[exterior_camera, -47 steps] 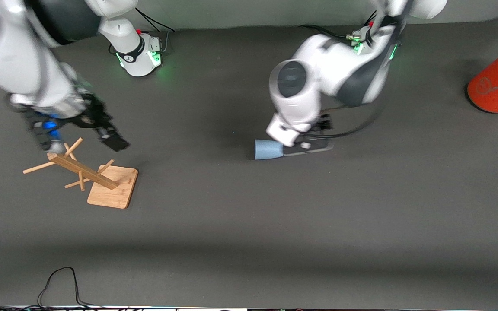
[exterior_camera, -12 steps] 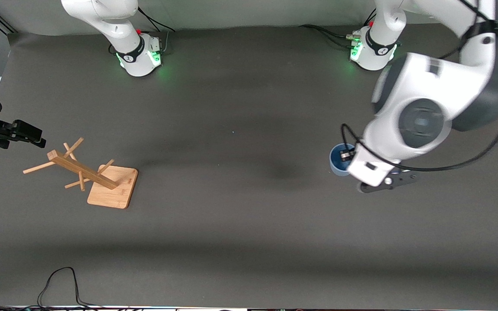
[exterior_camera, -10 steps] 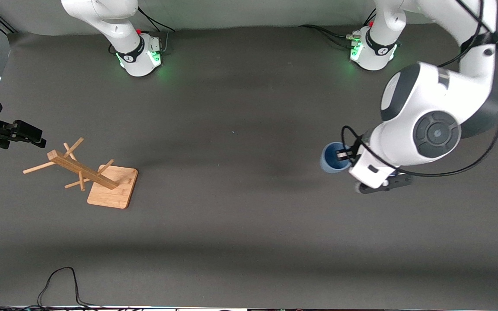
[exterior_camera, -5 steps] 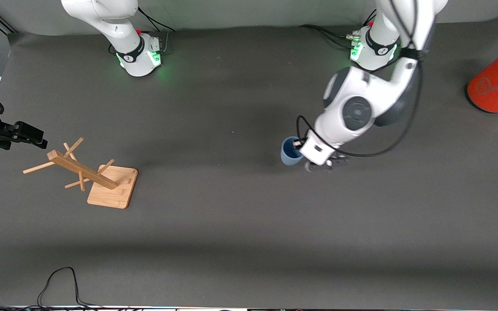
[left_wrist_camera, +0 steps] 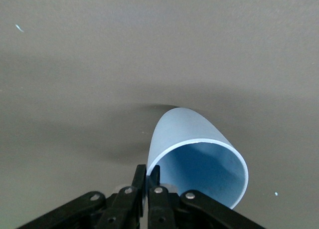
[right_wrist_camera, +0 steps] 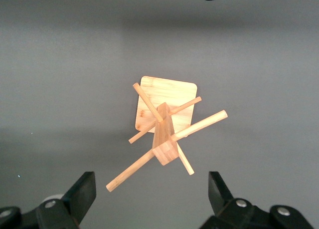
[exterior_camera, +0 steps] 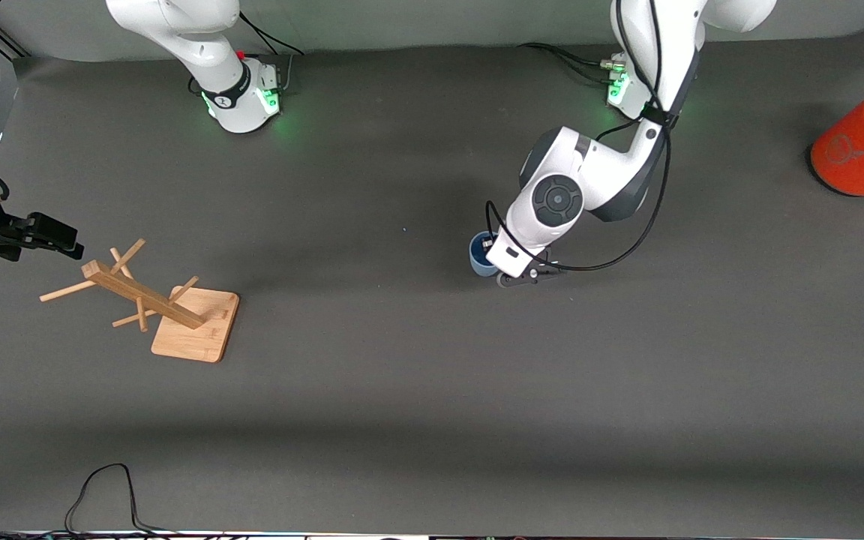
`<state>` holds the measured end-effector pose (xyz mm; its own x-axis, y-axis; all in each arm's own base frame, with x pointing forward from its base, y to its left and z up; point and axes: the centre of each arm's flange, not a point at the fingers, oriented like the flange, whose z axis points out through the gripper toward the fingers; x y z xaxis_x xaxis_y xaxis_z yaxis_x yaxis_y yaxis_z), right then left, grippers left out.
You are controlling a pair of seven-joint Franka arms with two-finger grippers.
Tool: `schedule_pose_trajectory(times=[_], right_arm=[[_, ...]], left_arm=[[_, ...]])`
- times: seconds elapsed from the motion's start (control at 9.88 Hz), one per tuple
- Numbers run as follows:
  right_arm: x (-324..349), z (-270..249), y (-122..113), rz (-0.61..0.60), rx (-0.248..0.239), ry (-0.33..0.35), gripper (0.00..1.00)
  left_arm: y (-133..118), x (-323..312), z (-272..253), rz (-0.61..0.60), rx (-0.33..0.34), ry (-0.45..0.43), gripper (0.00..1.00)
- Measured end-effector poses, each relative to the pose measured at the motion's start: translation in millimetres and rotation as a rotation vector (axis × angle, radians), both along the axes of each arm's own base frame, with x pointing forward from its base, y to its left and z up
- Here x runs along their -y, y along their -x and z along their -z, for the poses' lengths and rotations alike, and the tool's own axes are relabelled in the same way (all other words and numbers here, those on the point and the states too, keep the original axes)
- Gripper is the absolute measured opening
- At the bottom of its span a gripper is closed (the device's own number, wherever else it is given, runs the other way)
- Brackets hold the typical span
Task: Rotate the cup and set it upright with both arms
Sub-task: 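Open the left gripper and lift it away from the cup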
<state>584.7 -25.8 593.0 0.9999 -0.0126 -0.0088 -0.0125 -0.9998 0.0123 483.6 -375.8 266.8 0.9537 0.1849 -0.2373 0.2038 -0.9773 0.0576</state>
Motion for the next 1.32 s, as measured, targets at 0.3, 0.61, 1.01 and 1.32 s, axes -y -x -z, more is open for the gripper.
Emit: schedule_pose_trajectory(times=[0.3, 0.61, 1.01, 1.32], right_arm=[[0, 1, -1, 0.0, -0.002, 0.0, 1.0], [0, 4, -2, 0.0, -0.006, 0.0, 1.0], [0, 4, -2, 0.0, -0.007, 0.0, 1.0], [-1, 4, -2, -0.001, -0.007, 0.0, 1.0]], left_arm=[[3, 3, 5, 0.006, -0.005, -0.005, 0.06], [4, 8, 8, -0.011, -0.011, -0.013, 0.49], [-14, -3, -75, -0.018, 0.003, 0.01, 1.0], [-74, -98, -173, -0.129, 0.141, 0.008, 1.0]])
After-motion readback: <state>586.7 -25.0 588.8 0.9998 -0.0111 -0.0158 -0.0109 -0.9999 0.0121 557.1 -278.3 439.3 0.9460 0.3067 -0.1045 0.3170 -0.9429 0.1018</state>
